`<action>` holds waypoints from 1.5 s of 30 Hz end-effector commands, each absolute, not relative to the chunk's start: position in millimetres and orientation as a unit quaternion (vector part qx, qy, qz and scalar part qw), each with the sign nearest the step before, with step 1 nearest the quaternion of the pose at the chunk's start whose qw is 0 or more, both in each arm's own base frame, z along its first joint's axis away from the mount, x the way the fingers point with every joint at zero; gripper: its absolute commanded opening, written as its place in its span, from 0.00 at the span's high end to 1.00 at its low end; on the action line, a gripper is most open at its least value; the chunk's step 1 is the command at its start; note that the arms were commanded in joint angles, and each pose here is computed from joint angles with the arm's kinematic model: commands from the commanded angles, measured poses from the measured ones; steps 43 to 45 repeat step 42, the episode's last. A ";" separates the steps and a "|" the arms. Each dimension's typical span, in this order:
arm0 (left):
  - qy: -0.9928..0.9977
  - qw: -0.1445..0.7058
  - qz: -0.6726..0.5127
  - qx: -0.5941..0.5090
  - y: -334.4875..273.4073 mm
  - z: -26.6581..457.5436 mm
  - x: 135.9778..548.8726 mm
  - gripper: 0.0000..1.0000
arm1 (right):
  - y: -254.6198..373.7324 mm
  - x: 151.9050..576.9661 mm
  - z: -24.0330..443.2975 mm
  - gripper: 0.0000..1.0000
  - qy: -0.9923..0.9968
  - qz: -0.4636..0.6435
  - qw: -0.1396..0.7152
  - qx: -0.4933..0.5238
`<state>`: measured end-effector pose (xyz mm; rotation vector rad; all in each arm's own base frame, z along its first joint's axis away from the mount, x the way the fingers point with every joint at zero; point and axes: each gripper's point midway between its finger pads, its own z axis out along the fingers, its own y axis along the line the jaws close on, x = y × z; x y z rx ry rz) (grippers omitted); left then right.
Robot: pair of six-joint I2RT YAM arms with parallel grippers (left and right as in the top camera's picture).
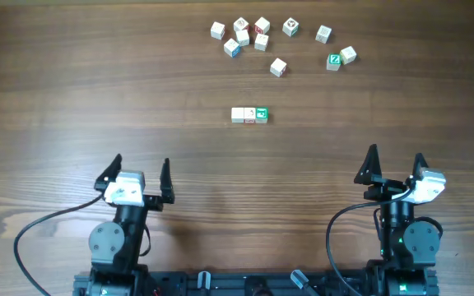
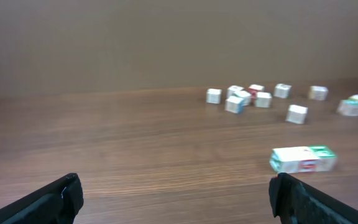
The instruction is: Form a horizontal line
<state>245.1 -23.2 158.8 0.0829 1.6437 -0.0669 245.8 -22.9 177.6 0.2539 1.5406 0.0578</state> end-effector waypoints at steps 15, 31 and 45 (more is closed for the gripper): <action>0.732 0.681 -0.016 0.010 -7.6 157.2 246.0 0.00 | -21.6 245.6 179.0 0.00 0.693 0.024 0.713 0.106; 0.732 0.681 -0.016 0.010 -7.9 157.1 246.0 0.00 | -21.6 245.6 179.0 0.00 0.693 0.024 0.713 0.105; 0.732 0.681 -0.016 0.010 -7.9 157.2 246.0 0.00 | -21.6 245.6 179.0 0.00 0.693 0.024 0.713 0.106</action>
